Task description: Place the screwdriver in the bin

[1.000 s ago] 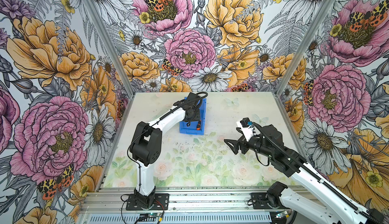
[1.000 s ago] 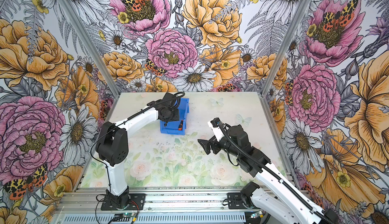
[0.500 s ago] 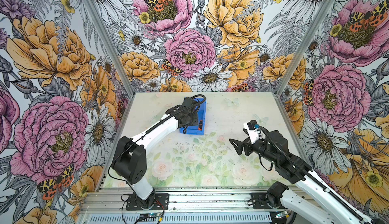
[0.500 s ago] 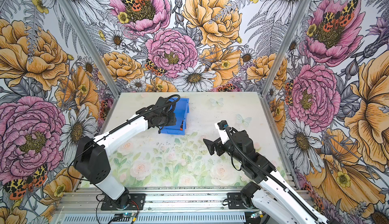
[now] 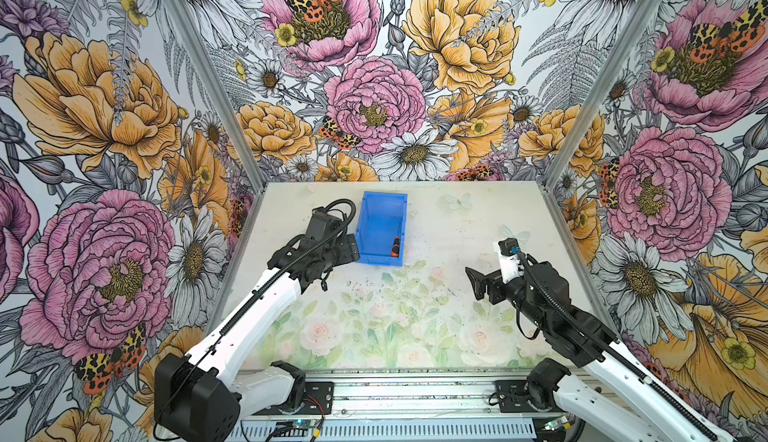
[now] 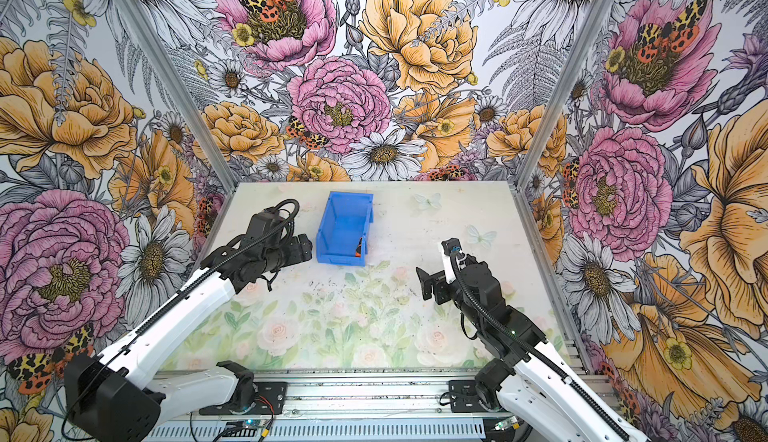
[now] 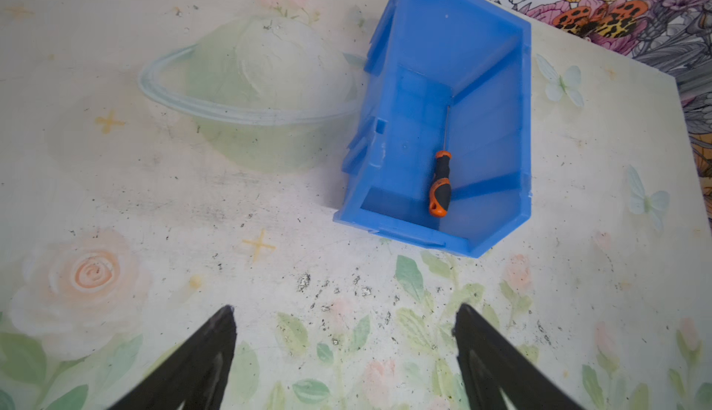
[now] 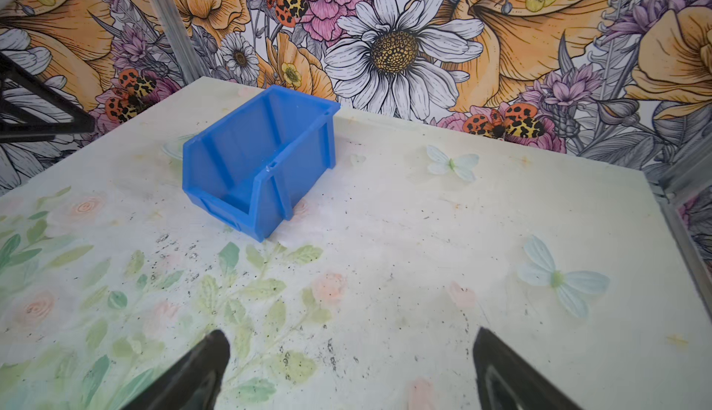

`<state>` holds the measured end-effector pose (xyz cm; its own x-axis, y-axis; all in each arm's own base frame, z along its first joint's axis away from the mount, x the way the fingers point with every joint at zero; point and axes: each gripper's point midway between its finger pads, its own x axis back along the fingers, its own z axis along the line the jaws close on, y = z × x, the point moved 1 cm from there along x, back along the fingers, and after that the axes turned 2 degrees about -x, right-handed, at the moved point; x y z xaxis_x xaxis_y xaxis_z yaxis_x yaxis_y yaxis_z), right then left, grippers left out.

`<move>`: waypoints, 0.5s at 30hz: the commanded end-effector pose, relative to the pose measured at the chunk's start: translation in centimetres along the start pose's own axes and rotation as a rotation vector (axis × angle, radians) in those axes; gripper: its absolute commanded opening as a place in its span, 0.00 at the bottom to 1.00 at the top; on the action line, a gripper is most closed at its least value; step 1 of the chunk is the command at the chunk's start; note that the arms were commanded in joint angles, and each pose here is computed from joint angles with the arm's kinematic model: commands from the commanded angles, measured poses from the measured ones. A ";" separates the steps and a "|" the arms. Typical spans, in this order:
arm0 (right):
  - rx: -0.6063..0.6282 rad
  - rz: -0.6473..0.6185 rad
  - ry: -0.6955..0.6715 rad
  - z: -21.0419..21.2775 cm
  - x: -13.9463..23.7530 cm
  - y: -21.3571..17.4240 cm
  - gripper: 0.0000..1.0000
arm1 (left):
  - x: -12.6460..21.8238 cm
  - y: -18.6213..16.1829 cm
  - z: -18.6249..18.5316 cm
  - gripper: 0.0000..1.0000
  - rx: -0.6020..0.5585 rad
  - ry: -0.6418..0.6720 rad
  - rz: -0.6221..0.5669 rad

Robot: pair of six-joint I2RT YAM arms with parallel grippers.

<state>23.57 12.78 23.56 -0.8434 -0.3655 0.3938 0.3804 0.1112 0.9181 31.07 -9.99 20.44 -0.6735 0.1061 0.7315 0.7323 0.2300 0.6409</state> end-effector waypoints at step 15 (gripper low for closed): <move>-0.048 0.026 -0.499 -8.5 -0.2 -4.1 1.00 | 0.6 2.8 8.6 0.99 -0.047 0.284 -0.298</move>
<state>24.91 5.91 19.25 -0.9015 0.0381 0.4310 0.4327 0.0764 0.8983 30.69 -3.32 18.80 -0.7487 -0.1177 0.6524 0.6300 0.1798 0.7555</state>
